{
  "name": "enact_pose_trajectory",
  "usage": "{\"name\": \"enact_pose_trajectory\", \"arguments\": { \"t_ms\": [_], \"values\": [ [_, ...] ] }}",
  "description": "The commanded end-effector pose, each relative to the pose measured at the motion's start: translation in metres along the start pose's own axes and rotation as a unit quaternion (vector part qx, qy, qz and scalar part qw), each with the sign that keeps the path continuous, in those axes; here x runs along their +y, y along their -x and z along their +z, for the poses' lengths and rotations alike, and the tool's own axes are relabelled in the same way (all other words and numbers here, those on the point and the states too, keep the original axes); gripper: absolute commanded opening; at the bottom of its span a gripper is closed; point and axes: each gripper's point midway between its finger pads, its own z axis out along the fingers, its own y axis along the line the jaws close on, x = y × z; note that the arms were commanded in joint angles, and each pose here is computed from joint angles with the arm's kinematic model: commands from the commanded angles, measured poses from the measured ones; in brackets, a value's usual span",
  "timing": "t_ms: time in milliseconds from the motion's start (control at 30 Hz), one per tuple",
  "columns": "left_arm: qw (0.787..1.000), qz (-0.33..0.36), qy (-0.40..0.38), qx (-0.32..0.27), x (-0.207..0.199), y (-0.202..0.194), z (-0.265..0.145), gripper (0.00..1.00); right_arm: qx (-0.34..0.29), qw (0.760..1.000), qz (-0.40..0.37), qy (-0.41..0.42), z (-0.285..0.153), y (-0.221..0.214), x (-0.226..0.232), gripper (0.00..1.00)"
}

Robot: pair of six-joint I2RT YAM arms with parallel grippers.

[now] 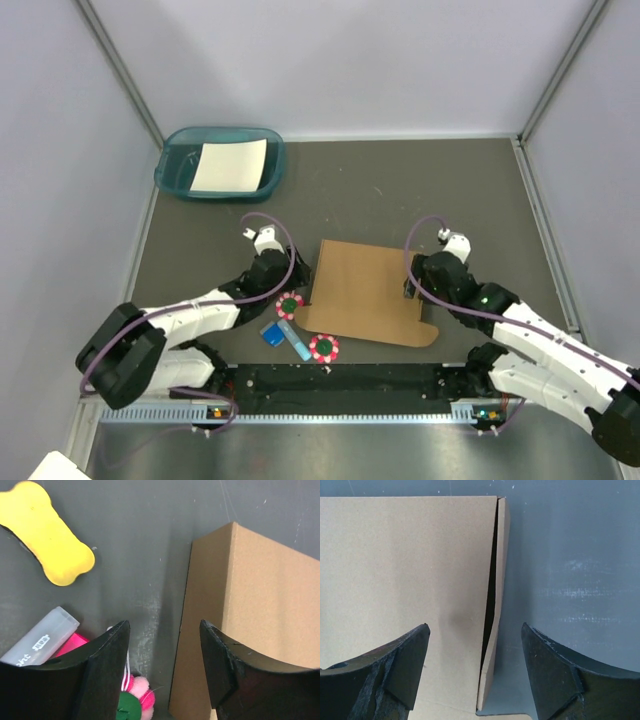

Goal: Fold the paper box

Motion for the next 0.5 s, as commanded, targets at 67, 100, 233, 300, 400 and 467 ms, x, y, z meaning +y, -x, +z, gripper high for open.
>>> {"name": "enact_pose_trajectory", "arguments": {
  "t_ms": [67, 100, 233, 300, 400, 467],
  "values": [
    [0.997, -0.011, -0.066, 0.025, -0.037, 0.0, 0.009, 0.59, -0.01, 0.999, 0.008, 0.035, 0.012, -0.001, 0.012, 0.73],
    [0.997, -0.012, -0.072, 0.025, -0.04, 0.0, 0.009, 0.58, -0.014, 0.999, 0.008, 0.049, 0.013, 0.001, 0.017, 0.72],
    [0.996, -0.013, -0.078, 0.037, -0.041, -0.007, 0.012, 0.56, -0.016, 0.998, 0.008, 0.052, 0.015, 0.0, 0.017, 0.7],
    [0.996, -0.015, -0.08, 0.036, -0.043, -0.006, 0.011, 0.56, -0.024, 0.998, 0.009, 0.054, 0.015, 0.002, 0.016, 0.68],
    [0.996, -0.015, -0.085, 0.032, -0.045, -0.003, 0.011, 0.56, -0.048, 0.997, 0.018, 0.059, 0.012, 0.01, 0.016, 0.67],
    [0.996, -0.014, -0.084, 0.03, -0.046, -0.002, 0.013, 0.56, -0.054, 0.997, 0.017, 0.057, 0.012, 0.013, 0.015, 0.67]
  ]
}}
